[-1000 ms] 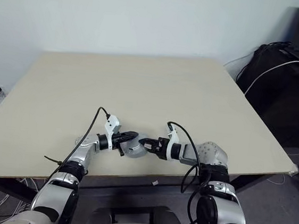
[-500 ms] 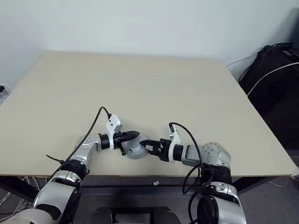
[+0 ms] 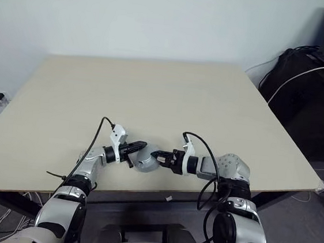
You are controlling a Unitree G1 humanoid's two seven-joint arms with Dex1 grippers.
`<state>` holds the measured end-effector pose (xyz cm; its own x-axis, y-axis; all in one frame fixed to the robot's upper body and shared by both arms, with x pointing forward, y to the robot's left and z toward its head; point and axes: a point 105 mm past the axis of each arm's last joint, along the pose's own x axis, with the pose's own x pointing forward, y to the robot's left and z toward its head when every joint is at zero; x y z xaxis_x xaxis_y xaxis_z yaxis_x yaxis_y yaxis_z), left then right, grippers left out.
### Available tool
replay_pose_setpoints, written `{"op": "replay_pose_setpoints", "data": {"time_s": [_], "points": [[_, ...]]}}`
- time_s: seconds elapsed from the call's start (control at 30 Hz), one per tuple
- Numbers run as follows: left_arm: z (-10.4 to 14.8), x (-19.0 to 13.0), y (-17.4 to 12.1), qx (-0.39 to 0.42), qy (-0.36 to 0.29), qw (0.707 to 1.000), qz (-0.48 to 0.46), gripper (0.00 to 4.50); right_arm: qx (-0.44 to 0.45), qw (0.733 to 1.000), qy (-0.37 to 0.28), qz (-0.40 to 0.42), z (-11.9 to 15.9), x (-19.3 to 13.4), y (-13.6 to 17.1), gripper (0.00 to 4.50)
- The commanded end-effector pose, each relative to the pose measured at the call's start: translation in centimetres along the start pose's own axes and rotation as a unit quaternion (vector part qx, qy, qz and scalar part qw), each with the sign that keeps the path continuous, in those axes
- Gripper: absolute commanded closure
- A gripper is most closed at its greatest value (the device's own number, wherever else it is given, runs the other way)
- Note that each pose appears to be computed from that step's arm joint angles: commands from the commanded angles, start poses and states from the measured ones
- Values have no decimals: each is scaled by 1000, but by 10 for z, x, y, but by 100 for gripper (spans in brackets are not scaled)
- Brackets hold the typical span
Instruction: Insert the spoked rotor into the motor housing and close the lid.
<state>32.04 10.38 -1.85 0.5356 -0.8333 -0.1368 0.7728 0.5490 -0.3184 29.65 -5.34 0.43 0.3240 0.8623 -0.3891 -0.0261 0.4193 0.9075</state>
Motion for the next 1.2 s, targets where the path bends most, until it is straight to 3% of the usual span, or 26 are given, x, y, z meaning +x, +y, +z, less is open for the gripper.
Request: {"op": "replay_pose_setpoints", "data": {"time_s": [0.03, 0.17, 0.27, 0.57, 0.8, 1.03, 1.2], "points": [[6, 12, -20, -46, -22, 998, -35, 450, -46, 994, -30, 90, 20, 0, 46, 238], [53, 14, -38, -69, -85, 993, -46, 450, -44, 994, -36, 92, 21, -2, 45, 244], [79, 2, -45, -86, -110, 990, -26, 450, -42, 994, -40, 95, 22, -3, 46, 274], [94, -14, -55, -116, -116, 986, 0, 450, -39, 994, -41, 89, 22, -4, 42, 274], [74, -31, -58, -232, -128, 964, 27, 450, -38, 988, -86, 125, 40, -17, 58, 274], [54, -54, -62, -368, -150, 917, 45, 450, -46, 980, -127, 148, 59, -27, 78, 274], [46, -60, -62, -427, -172, 885, 73, 323, -57, 972, -133, 184, 63, -30, 103, 274]]}}
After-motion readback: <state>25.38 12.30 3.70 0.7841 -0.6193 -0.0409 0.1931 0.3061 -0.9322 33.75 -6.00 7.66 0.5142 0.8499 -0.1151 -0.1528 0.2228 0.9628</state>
